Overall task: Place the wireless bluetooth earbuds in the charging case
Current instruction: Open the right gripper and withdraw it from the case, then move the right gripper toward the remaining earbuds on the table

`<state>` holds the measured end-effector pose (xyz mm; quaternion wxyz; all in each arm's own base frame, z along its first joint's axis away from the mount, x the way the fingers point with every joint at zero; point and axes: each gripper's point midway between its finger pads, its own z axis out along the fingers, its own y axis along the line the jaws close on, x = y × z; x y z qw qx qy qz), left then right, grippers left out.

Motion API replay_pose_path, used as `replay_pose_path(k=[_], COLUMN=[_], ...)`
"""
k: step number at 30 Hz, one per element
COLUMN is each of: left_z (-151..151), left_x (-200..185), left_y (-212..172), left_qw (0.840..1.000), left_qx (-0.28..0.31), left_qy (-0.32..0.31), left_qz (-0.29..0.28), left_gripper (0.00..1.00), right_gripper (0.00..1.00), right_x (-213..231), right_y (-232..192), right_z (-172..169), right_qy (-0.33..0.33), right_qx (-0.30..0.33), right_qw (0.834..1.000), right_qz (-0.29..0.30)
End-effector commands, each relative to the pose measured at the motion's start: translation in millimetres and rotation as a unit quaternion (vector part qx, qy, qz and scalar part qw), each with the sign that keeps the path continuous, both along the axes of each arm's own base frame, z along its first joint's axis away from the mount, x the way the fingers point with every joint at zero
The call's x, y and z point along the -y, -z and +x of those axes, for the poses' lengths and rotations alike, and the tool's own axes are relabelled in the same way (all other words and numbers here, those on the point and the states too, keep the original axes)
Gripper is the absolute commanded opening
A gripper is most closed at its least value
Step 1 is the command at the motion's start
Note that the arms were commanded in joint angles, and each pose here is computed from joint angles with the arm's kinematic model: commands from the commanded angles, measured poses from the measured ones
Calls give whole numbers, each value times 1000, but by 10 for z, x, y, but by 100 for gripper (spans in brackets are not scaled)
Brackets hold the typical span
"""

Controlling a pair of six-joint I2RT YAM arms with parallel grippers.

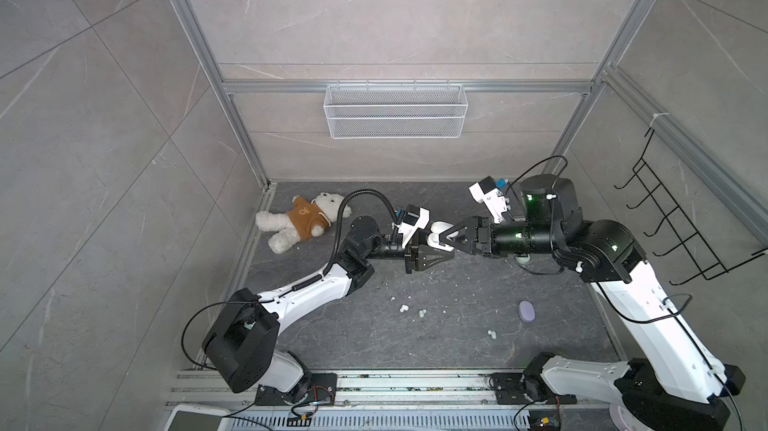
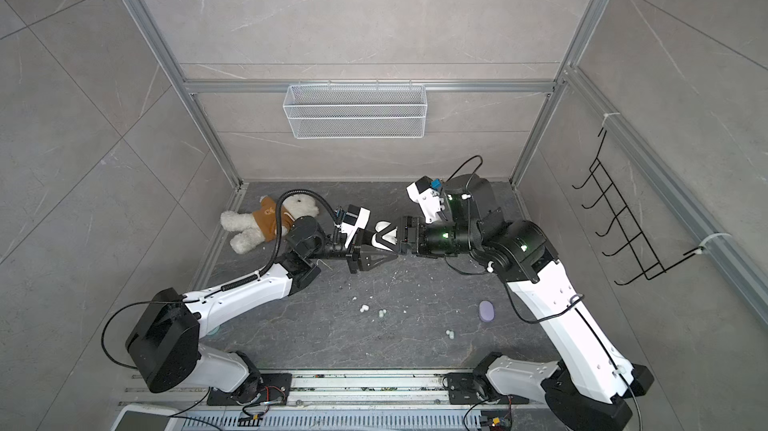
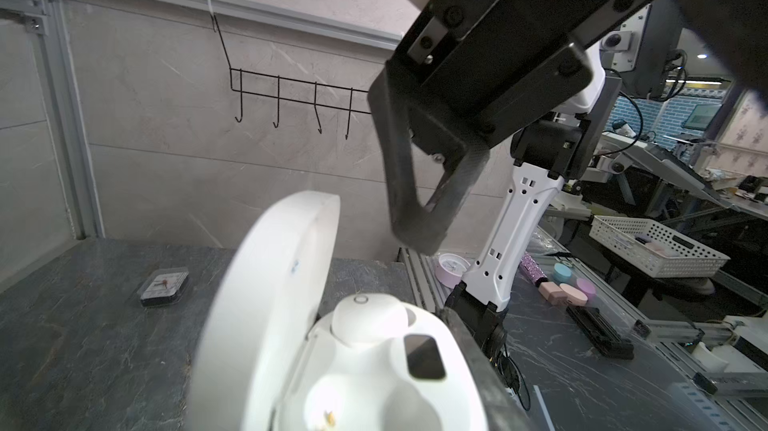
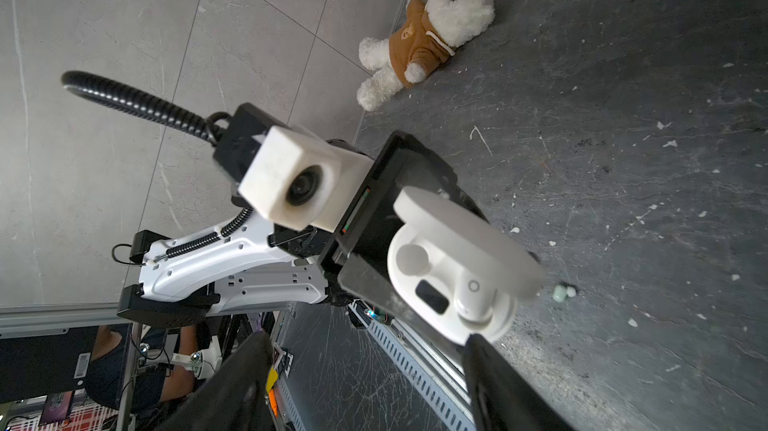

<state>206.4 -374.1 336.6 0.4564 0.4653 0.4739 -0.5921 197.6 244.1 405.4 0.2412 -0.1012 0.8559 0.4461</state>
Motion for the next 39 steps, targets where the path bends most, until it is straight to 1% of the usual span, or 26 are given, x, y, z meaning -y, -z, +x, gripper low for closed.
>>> replay_pose_path(k=[1, 4, 7, 10, 13, 17, 19, 21, 23, 25, 27, 29, 31, 35, 39], left_z=[81, 134, 128, 69, -15, -134, -192, -231, -269, -313, -350, -387, -412, -455, -478], left_x=[-181, -308, -434, -558, -651, -763, -816, -861, -901, -935, -968, -1004, -1036, -1086, -1118], left_y=[-120, -64, -8, 15, 29, 18, -12, -29, -53, -76, -102, -138, -161, -212, -261], left_qw=[999, 998, 997, 995, 994, 993, 992, 992, 991, 991, 991, 990, 990, 989, 988], left_qx=[18, 9, 6, 6, 5, 4, 8, 10, 11, 13, 15, 18, 19, 26, 29], left_qy=[-34, -56, -75, -95, -105, -114, -119, -124, -128, -129, -132, -135, -139, -146, -151], left_qz=[-17, -11, 3, 14, 23, 30, 29, 30, 31, 31, 29, 26, 26, 28, 26], left_gripper=[11, 11, 11, 11, 12, 12, 12, 12, 13, 13, 13, 13, 13, 14, 14], right_gripper=[75, 75, 75, 76, 75, 73, 72, 71, 69, 69, 69, 69, 69, 69, 69], right_x=[111, 176, 274, 357, 383, 237, 146, 23, -152, -275, -349, -378, -383, -430, -471], right_y=[46, 153, 431, 828, 1270, 1780, 2021, 2257, 2451, 2627, 2795, 2976, 3123, 3342, 3463], right_z=[-142, -152, -112, -55, -9, 45, 60, 73, 90, 120, 172, 231, 258, 276, 243], right_qy=[6, 19, 45, 75, 102, 114, 112, 101, 76, 48, 16, -15, -38, -72, -101], right_qx=[-5, -10, -21, -40, -79, -122, -135, -149, -156, -150, -132, -116, -108, -91, -75], right_qw=[1000, 1000, 997, 993, 987, 981, 977, 971, 967, 962, 955, 943, 932, 921, 909], right_qz=[-6, -17, -51, -80, -98, -100, -125, -156, -185, -224, -266, -312, -343, -372, -396])
